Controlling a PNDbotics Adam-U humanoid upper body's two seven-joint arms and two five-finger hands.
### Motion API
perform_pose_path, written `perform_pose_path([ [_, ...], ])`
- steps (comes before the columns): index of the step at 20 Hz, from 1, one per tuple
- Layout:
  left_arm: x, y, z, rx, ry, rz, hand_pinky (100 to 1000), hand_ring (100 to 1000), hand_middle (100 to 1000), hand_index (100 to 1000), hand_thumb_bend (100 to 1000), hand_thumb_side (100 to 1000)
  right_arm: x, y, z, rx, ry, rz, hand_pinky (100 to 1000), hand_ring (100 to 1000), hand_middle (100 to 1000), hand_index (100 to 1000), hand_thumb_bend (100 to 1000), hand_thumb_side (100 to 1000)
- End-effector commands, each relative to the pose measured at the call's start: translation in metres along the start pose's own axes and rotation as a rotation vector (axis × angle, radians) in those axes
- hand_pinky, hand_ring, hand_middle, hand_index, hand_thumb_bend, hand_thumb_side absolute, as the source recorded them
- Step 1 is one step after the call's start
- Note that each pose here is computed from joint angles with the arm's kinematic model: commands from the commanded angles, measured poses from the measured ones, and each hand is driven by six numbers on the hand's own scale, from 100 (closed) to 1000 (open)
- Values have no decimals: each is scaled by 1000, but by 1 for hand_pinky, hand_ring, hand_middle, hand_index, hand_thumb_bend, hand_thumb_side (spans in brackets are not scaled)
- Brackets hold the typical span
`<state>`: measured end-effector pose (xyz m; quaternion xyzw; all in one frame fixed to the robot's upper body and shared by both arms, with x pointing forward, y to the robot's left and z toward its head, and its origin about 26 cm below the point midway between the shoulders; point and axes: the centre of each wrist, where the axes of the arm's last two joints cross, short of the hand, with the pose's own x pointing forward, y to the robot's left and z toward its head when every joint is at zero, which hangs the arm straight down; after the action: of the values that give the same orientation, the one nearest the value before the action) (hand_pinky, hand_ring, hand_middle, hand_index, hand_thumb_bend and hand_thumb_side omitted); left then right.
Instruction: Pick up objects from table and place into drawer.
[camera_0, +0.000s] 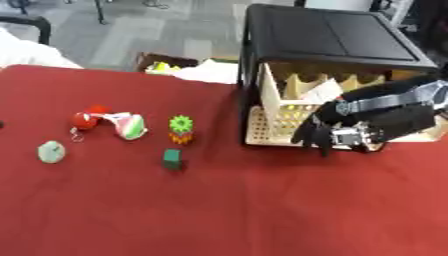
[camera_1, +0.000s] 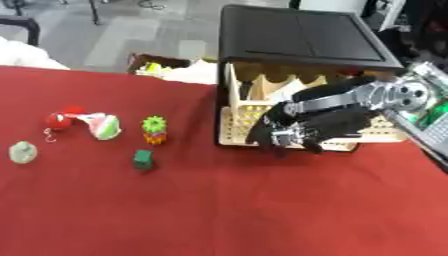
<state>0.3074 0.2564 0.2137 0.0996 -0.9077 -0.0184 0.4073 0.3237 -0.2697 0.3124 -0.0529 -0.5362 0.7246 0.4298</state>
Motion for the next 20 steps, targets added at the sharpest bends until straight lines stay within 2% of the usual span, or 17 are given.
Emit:
perform_pose_path([
  [1, 8, 0, -4, -6, -34, 0, 447, 568, 565, 831, 100, 980, 0, -10, 12, -48, 23, 11, 274, 662, 728, 902, 100, 1000],
  [7, 8, 0, -4, -7, -35, 1, 448, 567, 565, 831, 100, 981, -5, -16, 11, -95, 6, 19, 277, 671, 739, 910, 100, 1000],
  [13, 8, 0, -4, -8, -36, 2, 448, 567, 565, 831, 100, 981, -10, -20, 8, -146, 22, 13, 300, 703, 794, 943, 100, 1000],
  [20, 8, 0, -4, -7, -36, 2, 449, 567, 565, 831, 100, 984, -15, -22, 4, -154, 33, -6, 295, 704, 819, 955, 100, 1000],
])
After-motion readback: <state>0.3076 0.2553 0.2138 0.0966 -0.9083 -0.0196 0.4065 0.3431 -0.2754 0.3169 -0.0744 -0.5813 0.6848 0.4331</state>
